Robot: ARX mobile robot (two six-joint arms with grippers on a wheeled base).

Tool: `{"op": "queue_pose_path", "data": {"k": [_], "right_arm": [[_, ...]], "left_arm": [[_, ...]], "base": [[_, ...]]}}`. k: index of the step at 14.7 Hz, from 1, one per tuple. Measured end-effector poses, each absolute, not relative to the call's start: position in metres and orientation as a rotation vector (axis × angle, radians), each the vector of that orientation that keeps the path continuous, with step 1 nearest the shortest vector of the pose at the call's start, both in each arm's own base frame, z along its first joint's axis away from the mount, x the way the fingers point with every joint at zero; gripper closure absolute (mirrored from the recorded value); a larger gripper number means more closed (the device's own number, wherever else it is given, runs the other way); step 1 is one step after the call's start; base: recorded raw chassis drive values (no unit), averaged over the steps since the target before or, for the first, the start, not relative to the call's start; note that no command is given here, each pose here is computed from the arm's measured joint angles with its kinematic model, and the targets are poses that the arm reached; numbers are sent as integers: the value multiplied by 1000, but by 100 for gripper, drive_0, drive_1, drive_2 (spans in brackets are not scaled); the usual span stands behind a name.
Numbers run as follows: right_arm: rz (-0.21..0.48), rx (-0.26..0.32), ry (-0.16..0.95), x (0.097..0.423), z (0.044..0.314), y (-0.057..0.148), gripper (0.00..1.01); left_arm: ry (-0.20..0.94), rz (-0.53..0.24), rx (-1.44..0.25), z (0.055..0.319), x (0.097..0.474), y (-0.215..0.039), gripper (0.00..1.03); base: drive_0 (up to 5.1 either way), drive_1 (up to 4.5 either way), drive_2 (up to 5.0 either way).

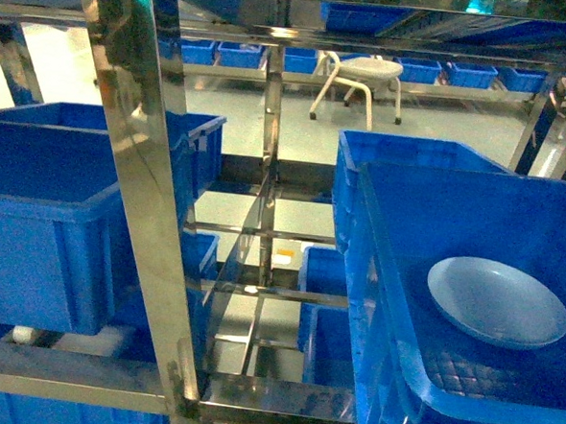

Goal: Place blue tray on left shelf second layer neatly

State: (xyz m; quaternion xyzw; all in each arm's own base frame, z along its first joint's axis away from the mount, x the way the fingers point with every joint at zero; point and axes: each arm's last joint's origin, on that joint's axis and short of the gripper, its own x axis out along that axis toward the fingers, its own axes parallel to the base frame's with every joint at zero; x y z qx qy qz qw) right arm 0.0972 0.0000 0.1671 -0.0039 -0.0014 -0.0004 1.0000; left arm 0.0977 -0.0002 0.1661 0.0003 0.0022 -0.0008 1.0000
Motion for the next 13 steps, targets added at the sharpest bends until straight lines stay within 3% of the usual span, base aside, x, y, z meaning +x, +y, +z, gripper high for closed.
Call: {"op": "queue_pose_path", "data": {"k": [1, 13], "right_arm": [[-1, -7, -3, 97, 167, 0, 1], [-1, -7, -3, 97, 167, 0, 3]], "left_arm": [[4, -2, 1, 166, 98, 0, 5], [4, -2, 1, 166, 98, 0, 5]], "base": [[0, 0, 0], [0, 0, 0]]}}
